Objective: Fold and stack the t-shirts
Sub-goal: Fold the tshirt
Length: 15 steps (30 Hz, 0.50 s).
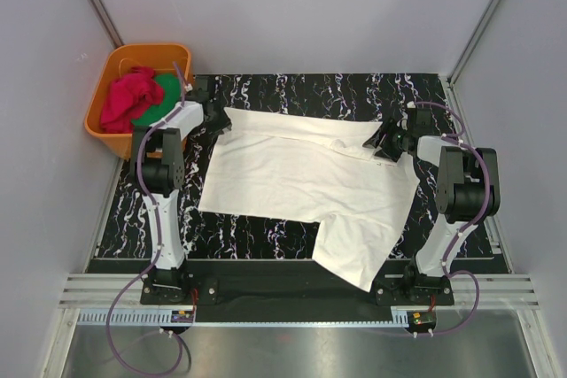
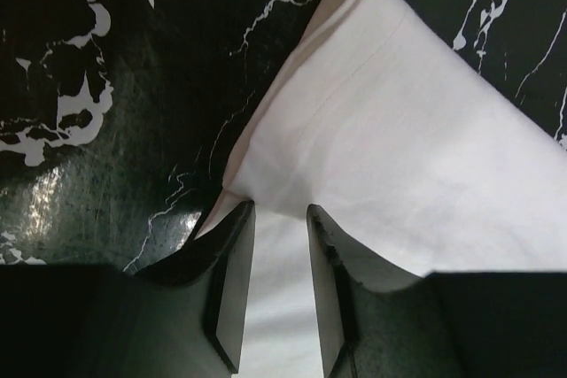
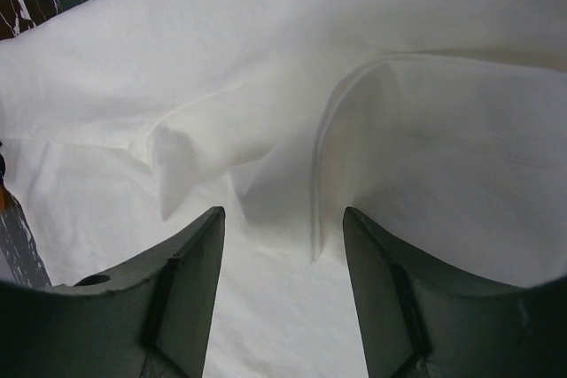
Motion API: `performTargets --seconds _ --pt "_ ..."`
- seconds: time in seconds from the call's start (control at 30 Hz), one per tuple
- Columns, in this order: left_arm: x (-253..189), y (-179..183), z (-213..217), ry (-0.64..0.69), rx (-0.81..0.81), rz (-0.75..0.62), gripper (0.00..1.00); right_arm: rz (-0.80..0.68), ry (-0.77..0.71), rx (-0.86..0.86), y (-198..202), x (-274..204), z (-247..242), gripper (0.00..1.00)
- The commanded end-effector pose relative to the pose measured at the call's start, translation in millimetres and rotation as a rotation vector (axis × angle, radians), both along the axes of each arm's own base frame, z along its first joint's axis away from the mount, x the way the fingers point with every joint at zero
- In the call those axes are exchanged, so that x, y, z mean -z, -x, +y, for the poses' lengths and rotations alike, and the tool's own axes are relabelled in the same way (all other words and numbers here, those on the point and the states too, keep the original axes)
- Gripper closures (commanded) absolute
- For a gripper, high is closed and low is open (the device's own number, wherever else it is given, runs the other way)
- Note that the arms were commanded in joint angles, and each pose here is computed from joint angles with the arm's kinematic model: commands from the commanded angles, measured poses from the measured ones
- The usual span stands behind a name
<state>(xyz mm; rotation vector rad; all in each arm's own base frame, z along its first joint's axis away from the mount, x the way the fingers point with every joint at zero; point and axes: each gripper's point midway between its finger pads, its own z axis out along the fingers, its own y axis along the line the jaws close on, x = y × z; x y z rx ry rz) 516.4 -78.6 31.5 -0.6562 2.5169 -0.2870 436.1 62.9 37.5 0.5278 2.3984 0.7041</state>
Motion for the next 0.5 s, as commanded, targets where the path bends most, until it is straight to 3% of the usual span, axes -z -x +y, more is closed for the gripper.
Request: performTargets --seconds 0.0,0.47 --pt "-4 -16 9 -0.031 -0.034 -0.031 0.64 -0.038 -0.003 -0.014 -4 -10 0 0.37" --pt "-2 -29 7 -0.026 -0.02 -0.042 0.63 -0.023 -0.056 -0.024 -8 -6 7 0.34"
